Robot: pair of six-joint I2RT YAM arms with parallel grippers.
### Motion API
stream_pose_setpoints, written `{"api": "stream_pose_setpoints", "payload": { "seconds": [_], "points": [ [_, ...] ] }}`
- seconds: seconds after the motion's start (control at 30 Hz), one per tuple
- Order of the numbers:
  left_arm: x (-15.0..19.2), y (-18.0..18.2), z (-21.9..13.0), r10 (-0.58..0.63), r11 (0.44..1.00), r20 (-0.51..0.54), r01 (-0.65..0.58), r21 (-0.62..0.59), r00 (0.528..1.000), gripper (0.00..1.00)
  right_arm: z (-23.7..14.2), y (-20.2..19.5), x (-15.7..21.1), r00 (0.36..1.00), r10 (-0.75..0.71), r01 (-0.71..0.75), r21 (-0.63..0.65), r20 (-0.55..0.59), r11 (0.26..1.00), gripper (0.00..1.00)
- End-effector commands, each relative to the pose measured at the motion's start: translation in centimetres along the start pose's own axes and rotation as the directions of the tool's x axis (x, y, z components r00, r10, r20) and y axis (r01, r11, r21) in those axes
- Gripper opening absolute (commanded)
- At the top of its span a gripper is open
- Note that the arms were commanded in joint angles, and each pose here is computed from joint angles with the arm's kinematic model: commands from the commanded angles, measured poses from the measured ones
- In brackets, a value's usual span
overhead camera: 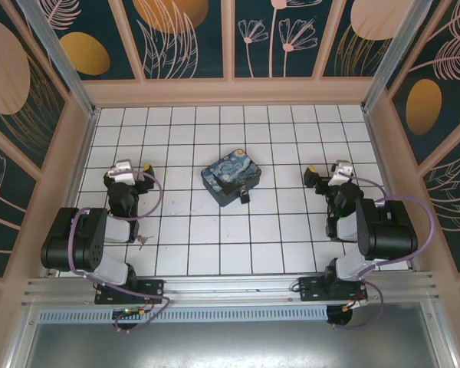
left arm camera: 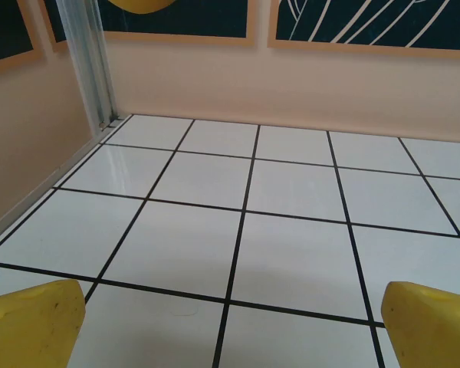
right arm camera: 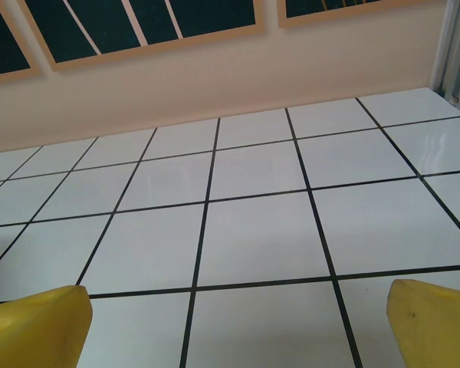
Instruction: Unlock a padlock with a key
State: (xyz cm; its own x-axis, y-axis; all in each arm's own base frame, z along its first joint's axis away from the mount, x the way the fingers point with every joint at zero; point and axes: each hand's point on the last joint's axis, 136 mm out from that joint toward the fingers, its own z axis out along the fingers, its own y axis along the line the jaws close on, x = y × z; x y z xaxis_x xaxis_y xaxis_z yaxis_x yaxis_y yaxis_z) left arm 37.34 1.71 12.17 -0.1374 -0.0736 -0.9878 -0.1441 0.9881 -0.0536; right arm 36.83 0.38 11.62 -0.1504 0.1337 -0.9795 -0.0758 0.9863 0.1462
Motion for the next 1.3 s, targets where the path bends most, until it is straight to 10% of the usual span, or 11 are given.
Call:
{"api": "stream_pose_setpoints", "payload": {
  "seconds": [0.0, 1.0, 1.27],
  "points": [
    [-1.5, 0.1, 0.0, 0.001, 1.000, 0.055, -0.001, 0.002, 0.998, 0.99, 0.3, 0.1, -1.2, 0.999, -0.029, 0.029, -0.010, 0.041, 1.000, 0.99],
    [-1.6, 0.2, 0.3, -0.015, 1.000, 0.049, 0.015, 0.006, 0.999, 0.99, 0.3, 0.1, -1.2, 0.999, -0.027, 0.028, -0.011, 0.041, 1.000, 0.99],
    [-4.9, 6.0, 1.8, -0.263, 0.878, -0.153, 0.170, -0.448, 0.953, 0.96, 1.8, -3.1, -4.3, 0.996, 0.045, -0.028, 0.221, -0.073, 0.975, 0.95]
  ]
}}
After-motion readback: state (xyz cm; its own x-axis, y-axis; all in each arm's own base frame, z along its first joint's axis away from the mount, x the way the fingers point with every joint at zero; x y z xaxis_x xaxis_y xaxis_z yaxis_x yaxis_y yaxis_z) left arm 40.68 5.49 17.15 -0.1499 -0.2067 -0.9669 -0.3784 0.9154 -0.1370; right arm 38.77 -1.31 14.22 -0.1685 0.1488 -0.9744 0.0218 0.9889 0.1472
